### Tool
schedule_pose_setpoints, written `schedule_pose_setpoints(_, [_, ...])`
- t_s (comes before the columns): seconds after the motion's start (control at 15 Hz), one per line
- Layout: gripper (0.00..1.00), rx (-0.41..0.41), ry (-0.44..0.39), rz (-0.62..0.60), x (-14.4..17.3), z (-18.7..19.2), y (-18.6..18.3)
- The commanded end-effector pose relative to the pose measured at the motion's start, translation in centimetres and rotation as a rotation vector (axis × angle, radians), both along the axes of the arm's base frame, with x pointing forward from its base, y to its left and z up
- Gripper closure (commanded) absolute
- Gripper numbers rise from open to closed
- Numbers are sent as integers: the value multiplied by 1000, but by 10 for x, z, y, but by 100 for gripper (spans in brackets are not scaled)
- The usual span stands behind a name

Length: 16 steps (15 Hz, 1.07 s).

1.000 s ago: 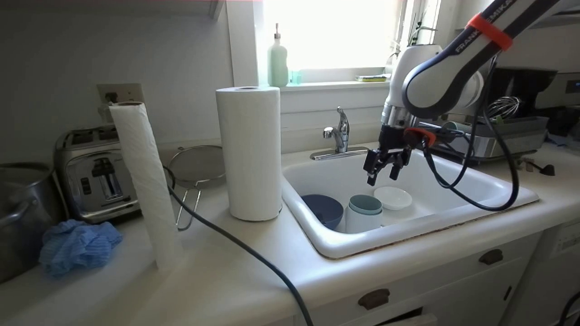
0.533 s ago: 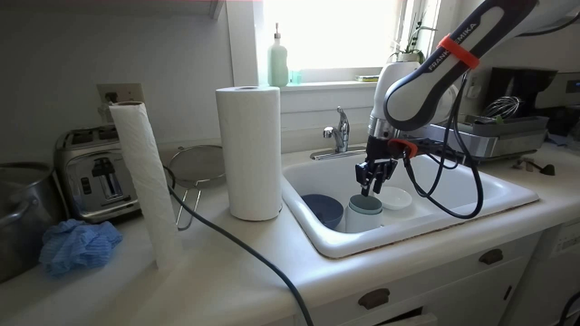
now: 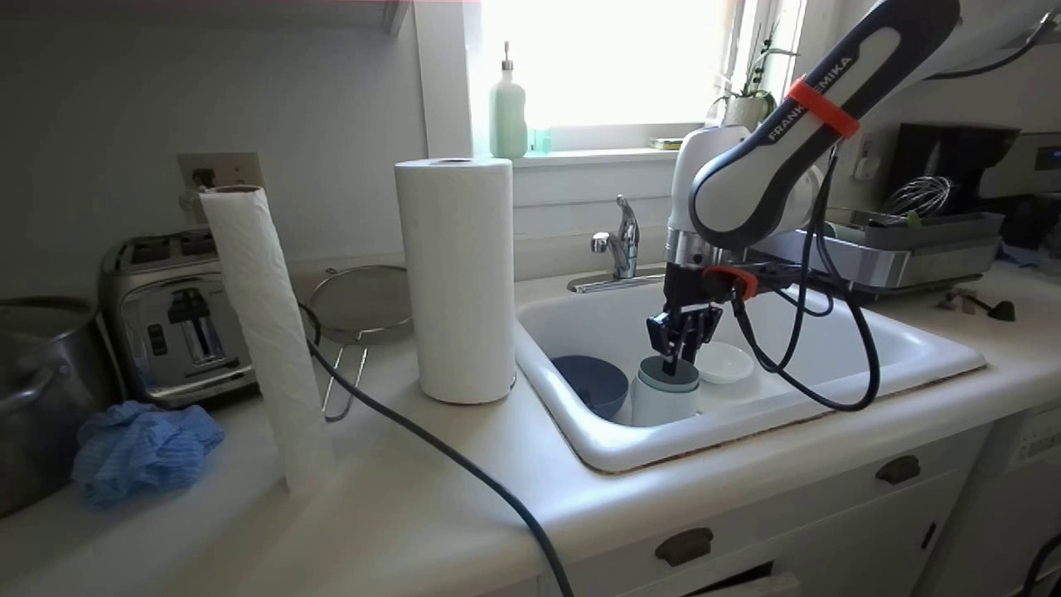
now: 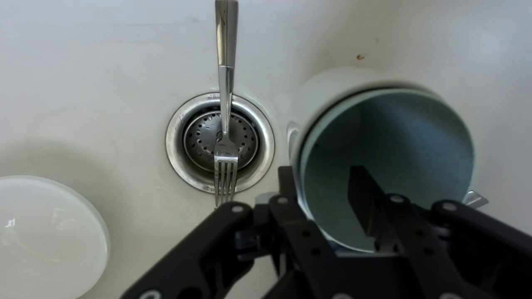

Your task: Move the blue cup from the sink to the plate rack

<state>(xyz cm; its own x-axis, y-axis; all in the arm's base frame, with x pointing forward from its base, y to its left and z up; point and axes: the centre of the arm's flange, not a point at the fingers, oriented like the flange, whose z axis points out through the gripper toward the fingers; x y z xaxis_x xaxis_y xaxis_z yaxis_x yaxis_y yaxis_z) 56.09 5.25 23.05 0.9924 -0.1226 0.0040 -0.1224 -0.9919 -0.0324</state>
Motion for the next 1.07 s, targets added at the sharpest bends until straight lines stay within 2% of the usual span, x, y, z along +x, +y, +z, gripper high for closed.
schedule_pose_setpoints(0.0, [79,1,24,17,6,4,4])
schedule_pose_setpoints(0.07, [83,0,27,17,5,5,3])
schedule_pose_setpoints(0.13, [92,-2,26,15,6,5,2])
schedule_pose_setpoints(0.33, [100,-7,31,13,5,7,0])
schedule_pose_setpoints(1.0, [99,7,27,40,-2,23,2])
